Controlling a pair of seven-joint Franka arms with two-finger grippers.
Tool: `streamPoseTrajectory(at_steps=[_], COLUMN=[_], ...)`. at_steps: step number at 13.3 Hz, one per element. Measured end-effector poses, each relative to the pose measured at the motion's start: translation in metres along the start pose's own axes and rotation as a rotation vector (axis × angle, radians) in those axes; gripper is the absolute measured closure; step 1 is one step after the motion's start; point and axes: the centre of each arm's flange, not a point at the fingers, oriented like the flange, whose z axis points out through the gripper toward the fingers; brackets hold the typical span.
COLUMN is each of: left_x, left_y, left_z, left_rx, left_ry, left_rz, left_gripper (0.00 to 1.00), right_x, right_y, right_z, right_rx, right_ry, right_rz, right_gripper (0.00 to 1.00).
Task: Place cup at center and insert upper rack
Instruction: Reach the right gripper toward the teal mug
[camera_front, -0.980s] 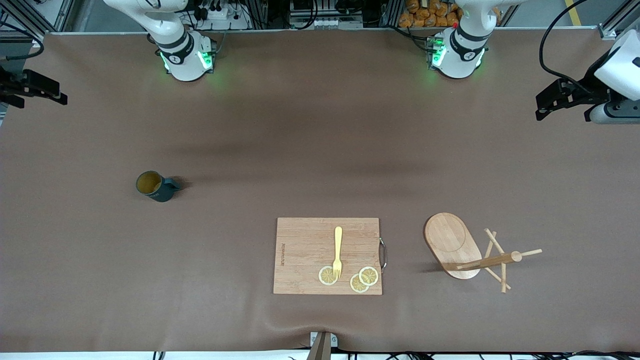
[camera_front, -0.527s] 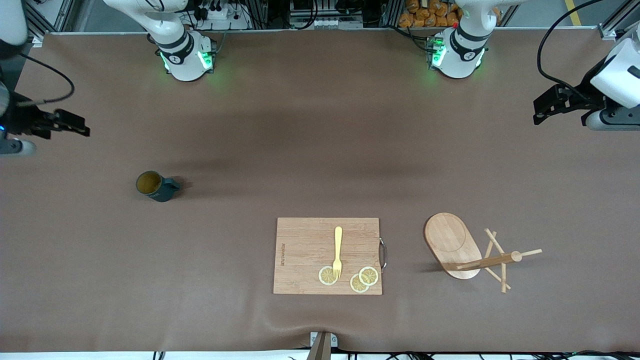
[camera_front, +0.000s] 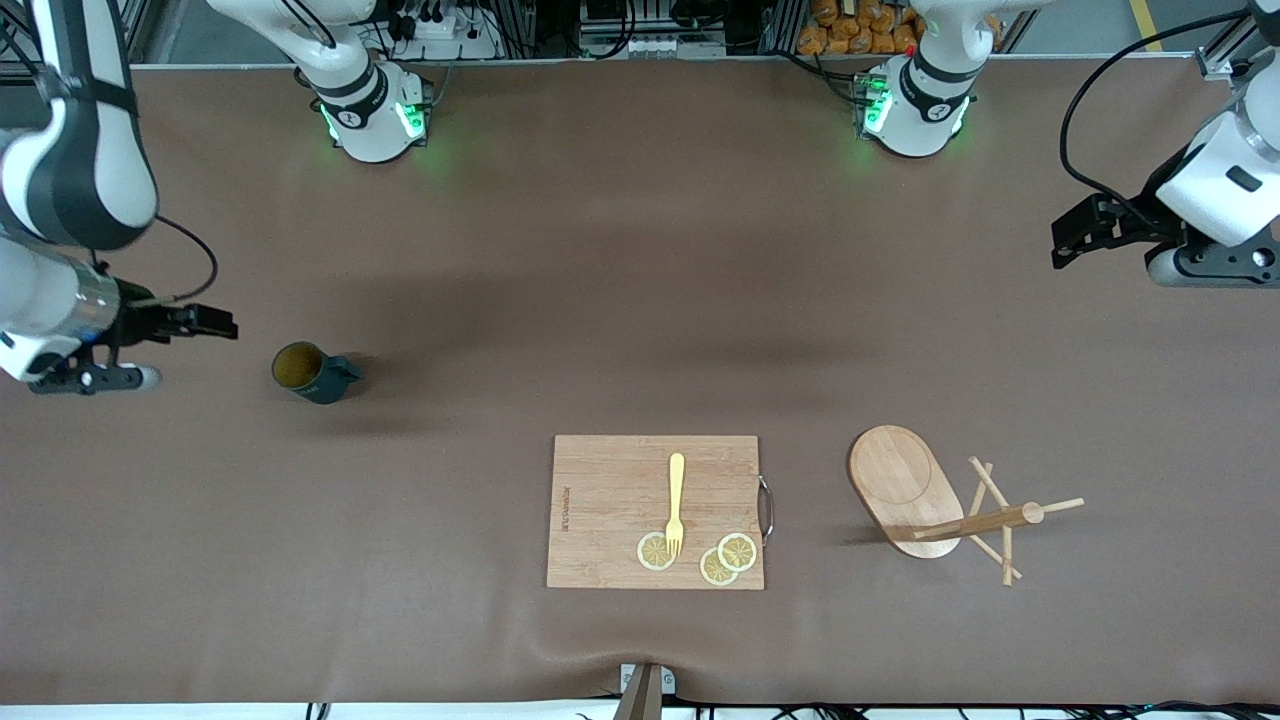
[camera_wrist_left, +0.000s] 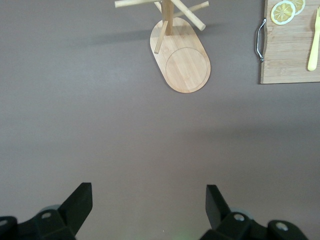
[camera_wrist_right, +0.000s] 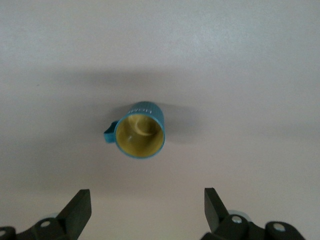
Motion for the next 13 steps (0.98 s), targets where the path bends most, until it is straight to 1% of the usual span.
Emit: streamPoseTrajectory(at_steps=[4, 7, 10, 13], left_x=[0.004, 0.004, 0.004, 0.004], left_y=[0.001, 0.001, 0.002, 0.007], left_z=[0.009, 0.013, 0.016, 0.018], left_rx=[-0.001, -0.001, -0.001, -0.001], left_ry=[-0.009, -0.015, -0.019, -0.022], left_rz=[0.002, 0.003, 0.005, 0.013], left_gripper=[0.0, 0.0, 0.0, 0.0], right_x=[0.025, 0.022, 0.013, 0.009], right_y=[0.005, 0.007, 0.013, 0.014], right_z=[0.062, 0.112, 0.132, 0.143], right_rx=[-0.006, -0.018, -0.015, -0.015], right_ry=[-0.026, -0.02, -0.036, -0.032], right_rz=[0.0, -0.002, 0.008, 0.011], right_gripper=[0.0, 0.0, 0.0, 0.0])
